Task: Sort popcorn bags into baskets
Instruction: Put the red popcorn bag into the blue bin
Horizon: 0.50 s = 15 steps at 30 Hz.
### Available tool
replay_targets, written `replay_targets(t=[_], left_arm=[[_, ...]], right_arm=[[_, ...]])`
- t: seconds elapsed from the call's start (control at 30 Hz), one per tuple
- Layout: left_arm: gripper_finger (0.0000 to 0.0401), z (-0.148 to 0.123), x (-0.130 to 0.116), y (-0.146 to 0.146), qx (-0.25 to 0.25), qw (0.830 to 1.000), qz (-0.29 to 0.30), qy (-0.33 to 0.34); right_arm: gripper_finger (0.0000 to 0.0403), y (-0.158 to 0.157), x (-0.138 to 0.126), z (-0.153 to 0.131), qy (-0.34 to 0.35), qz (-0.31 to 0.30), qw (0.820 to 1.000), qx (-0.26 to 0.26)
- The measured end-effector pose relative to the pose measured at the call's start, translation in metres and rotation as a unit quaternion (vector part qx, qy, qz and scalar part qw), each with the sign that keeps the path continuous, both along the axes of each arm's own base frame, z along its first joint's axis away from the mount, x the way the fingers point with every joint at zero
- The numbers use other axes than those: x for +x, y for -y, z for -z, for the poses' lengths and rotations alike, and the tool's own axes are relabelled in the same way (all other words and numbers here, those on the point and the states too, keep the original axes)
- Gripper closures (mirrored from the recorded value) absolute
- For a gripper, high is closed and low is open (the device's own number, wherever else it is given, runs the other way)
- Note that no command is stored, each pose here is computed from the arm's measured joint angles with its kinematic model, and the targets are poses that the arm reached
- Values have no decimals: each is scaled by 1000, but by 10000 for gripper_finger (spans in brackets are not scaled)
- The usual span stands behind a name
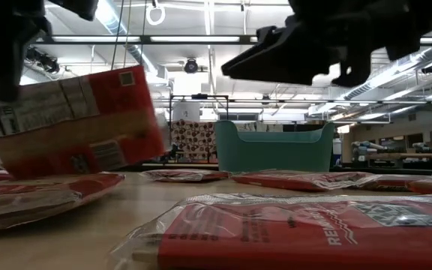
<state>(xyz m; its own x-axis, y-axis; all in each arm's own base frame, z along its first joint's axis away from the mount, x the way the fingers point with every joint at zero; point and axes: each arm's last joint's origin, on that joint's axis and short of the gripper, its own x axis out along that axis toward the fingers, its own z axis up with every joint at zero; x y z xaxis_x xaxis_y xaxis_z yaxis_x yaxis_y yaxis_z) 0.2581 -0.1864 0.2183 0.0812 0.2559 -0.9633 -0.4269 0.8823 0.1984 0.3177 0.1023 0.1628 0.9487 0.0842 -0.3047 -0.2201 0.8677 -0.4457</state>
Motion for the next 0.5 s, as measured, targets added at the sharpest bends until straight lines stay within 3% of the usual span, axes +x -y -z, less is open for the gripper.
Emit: replay_targets(t=[0.33, 0.5], left_arm=[[401, 0, 28, -11, -16, 997, 40, 70], [401, -2, 39, -14, -24, 993, 61, 102]], right_arm=[[194, -7, 21, 22, 32, -10, 999, 5], [192, -8, 33, 31, 24, 4, 1000, -8]])
